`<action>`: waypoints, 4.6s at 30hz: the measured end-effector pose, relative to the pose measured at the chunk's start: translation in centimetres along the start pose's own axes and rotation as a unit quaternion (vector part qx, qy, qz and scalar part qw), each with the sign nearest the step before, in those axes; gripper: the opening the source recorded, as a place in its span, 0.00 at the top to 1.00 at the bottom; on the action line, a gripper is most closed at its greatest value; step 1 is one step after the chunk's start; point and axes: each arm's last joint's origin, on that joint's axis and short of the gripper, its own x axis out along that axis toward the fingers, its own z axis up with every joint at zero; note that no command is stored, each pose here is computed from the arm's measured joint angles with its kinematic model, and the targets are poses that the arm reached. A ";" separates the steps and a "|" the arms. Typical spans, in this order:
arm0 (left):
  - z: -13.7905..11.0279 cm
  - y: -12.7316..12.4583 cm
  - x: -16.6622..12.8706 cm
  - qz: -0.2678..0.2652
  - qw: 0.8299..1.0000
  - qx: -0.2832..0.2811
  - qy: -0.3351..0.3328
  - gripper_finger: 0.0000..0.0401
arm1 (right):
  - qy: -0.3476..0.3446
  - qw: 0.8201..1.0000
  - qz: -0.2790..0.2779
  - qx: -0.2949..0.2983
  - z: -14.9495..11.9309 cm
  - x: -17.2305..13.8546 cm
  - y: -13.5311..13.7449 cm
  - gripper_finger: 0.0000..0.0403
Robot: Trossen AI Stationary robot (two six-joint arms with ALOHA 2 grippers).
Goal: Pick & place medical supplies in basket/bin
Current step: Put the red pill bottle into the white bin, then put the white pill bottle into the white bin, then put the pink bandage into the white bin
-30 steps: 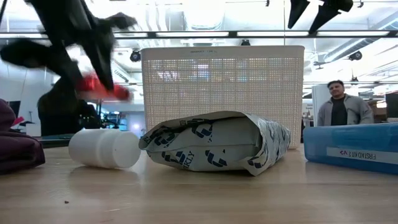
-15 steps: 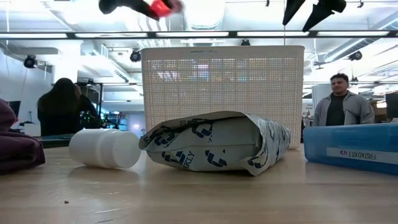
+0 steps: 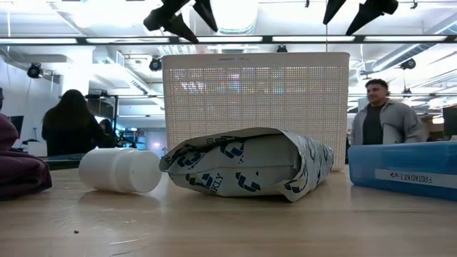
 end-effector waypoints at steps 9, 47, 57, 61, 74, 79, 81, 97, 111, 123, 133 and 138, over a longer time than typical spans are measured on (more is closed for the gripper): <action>-4.0 -4.1 -6.2 -0.229 0.957 0.138 0.111 0.26 | -0.001 0.999 0.001 -0.033 0.0 0.0 0.1 0.09; -26.2 -7.3 1.5 -0.234 0.784 0.458 0.347 0.37 | 0.022 0.998 0.030 -0.041 -0.1 0.0 0.3 0.09; -25.9 -7.2 1.5 -0.231 0.785 0.457 0.350 0.67 | 0.020 0.999 0.029 -0.039 -0.1 0.0 0.2 0.09; -23.8 -7.4 0.5 -0.205 0.789 0.467 0.342 0.68 | 0.020 0.999 0.029 -0.040 -0.1 0.0 0.2 0.09; -4.7 -6.7 -6.5 -0.060 0.896 0.436 0.056 0.68 | 0.011 0.999 0.019 -0.044 0.0 0.0 0.2 0.09; 0.6 -2.6 -1.4 0.036 0.924 0.380 0.042 0.66 | 0.010 0.999 0.019 -0.041 0.0 0.0 0.2 0.09; 2.8 -0.9 0.7 0.066 0.946 0.317 0.008 0.61 | 0.010 0.999 0.021 -0.037 -0.1 0.0 0.2 0.09; 2.6 -0.2 -1.1 -0.114 0.959 0.248 0.078 0.30 | 0.066 0.979 0.113 -0.154 -1.8 -1.0 1.7 0.09; -6.7 -2.9 -6.5 -0.141 0.959 0.192 0.156 0.29 | 0.411 0.897 0.051 -0.156 -12.9 0.2 0.8 0.10; -11.0 -2.1 -4.6 -0.113 0.957 0.188 0.192 0.29 | 0.556 0.825 0.006 -0.102 -21.5 2.3 2.9 0.20; -13.3 1.6 -4.6 -0.087 0.937 0.262 0.216 0.29 | 0.580 0.807 -0.104 0.050 -26.2 2.3 5.5 0.20; -14.9 4.7 -5.1 -0.072 0.942 0.244 0.219 0.29 | 0.610 0.778 -0.138 0.053 -28.1 1.9 6.5 0.23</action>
